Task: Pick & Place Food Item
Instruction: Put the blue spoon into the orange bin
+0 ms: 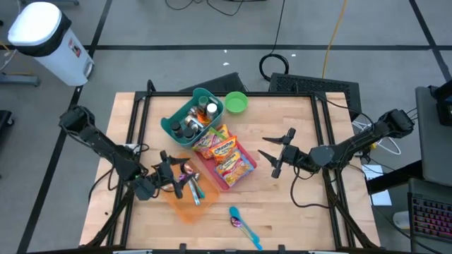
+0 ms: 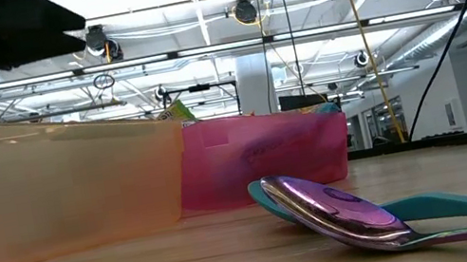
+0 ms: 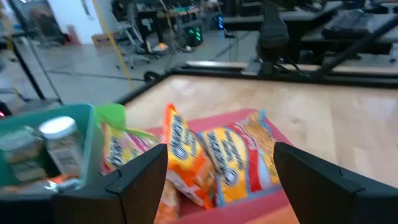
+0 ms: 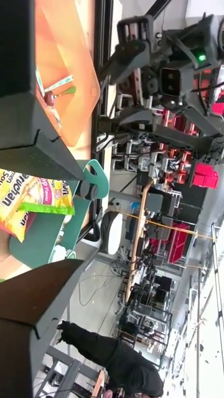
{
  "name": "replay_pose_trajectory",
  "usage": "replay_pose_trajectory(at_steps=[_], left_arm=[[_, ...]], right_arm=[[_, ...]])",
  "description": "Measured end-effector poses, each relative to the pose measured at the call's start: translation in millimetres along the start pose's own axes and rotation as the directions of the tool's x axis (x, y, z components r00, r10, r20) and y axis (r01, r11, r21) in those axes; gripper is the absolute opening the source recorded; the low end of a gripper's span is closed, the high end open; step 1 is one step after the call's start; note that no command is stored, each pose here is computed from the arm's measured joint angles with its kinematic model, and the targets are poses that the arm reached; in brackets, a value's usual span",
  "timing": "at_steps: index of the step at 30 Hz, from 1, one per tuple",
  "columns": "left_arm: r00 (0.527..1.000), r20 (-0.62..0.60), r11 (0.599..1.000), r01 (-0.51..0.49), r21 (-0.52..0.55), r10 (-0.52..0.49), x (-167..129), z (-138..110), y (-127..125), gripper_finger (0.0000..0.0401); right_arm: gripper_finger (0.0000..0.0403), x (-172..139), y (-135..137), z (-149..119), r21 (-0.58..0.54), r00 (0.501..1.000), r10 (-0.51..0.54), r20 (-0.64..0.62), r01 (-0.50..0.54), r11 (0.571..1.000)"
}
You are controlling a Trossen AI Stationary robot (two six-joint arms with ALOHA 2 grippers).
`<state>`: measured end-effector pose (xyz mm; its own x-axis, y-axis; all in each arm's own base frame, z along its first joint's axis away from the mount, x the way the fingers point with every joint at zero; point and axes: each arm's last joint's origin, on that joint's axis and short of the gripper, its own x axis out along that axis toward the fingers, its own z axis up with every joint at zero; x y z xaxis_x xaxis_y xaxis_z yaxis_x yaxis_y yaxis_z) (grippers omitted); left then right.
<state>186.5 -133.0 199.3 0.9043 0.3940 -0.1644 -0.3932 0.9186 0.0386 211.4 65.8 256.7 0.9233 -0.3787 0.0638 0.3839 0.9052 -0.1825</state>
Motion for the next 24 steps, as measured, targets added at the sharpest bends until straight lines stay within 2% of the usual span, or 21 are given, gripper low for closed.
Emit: replay_pose_trajectory(at_steps=[4,7,10,13,18,21,24], left_arm=[[0.999,0.032,0.999,-0.039,0.013,0.039,-3,10,6,0.0301],[0.998,0.038,0.999,-0.046,0.007,0.046,-2,14,10,0.0301],[0.998,0.039,0.999,-0.051,-0.019,0.052,1,16,12,0.0301],[0.998,0.042,0.998,-0.039,-0.044,0.041,5,18,13,0.0301],[0.999,0.031,0.993,-0.016,-0.116,0.020,12,19,17,0.0301],[0.999,0.028,0.992,-0.027,-0.125,0.031,16,19,20,0.0301],[0.998,0.028,0.990,-0.050,-0.132,0.054,20,20,23,0.0301]], right_arm=[[0.0210,0,0,0,0.028,1.000,0.015,0.004,-0.016,0.999],[0.0210,0,4,1,0.107,0.990,0.138,0.037,-0.142,0.984],[0.0210,-1,10,4,0.189,0.935,0.339,0.106,-0.354,0.916],[0.0210,1,22,6,0.235,0.882,0.455,0.119,-0.471,0.850],[0.0210,8,66,13,0.244,0.825,0.564,-0.043,-0.539,0.807],[0.0210,10,101,9,0.279,0.761,0.617,-0.201,-0.559,0.781],[0.0210,9,135,-6,0.339,0.673,0.653,-0.347,-0.560,0.756]])
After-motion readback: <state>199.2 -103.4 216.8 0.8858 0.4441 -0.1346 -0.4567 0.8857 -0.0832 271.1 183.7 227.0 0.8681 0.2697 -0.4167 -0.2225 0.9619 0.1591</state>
